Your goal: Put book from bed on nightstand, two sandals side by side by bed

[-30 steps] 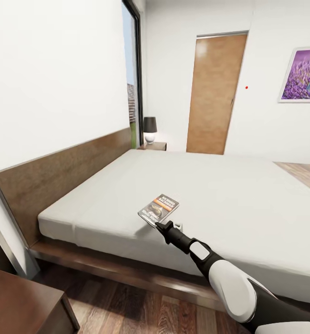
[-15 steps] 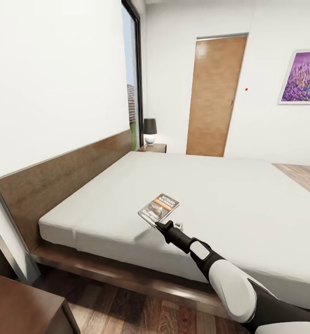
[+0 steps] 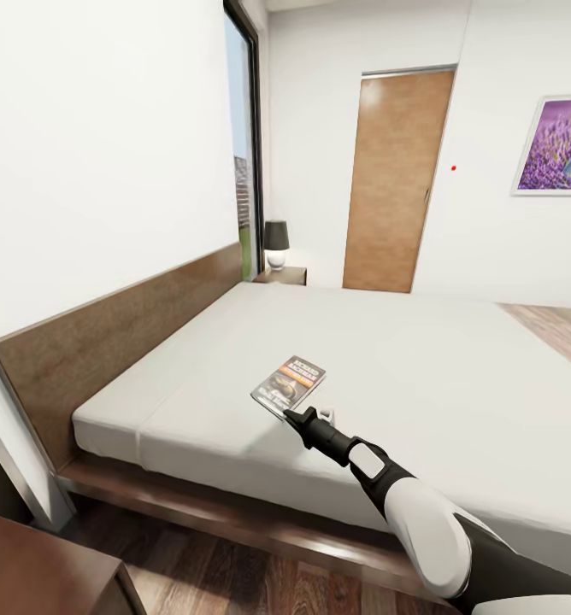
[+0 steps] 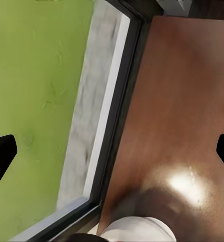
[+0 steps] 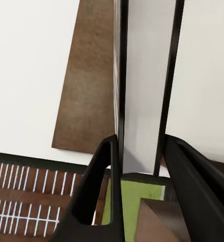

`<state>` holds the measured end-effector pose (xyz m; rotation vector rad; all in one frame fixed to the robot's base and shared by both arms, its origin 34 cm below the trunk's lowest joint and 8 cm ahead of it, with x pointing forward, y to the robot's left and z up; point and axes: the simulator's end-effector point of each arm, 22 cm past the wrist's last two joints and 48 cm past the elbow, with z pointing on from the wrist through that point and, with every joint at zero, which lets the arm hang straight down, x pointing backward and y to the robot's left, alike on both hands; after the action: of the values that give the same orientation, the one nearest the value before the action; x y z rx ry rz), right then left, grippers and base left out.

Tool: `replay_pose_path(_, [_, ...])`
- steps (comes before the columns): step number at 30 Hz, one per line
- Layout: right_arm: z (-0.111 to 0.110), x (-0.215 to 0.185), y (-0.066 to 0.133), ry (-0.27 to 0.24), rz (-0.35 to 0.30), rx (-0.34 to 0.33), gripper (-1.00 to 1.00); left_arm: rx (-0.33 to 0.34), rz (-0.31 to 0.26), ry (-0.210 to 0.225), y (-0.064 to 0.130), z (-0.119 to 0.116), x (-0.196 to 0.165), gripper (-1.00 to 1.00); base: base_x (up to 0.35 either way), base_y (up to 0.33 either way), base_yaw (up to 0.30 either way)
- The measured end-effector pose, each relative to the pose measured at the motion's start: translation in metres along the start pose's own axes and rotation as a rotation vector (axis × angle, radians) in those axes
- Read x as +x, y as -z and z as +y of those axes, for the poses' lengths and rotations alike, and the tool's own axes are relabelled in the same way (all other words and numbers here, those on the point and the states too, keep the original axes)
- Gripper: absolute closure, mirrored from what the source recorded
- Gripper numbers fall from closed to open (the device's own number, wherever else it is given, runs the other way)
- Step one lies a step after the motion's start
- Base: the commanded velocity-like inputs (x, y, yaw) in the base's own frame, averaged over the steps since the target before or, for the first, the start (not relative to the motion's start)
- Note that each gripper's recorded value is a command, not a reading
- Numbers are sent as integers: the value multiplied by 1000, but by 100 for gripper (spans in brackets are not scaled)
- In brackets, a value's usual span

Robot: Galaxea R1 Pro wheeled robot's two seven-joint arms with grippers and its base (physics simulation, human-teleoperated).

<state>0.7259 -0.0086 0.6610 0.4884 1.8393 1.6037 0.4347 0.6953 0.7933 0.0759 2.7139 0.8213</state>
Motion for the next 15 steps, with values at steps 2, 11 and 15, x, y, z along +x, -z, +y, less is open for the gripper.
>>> replay_pose_path(2, [6,-2,0,1,0,-6,100,0,0,0,3,2,-2,-100,0,0,0])
replay_pose_path(11, [18,-15,5,-4,-22,-24,100,-19,3,7,12,16,-9,-100,0,0,0])
replay_pose_path(15, [2,-19,18,-3,-33,-1,100,-47,29,3,5,21,-2,-100,0,0,0])
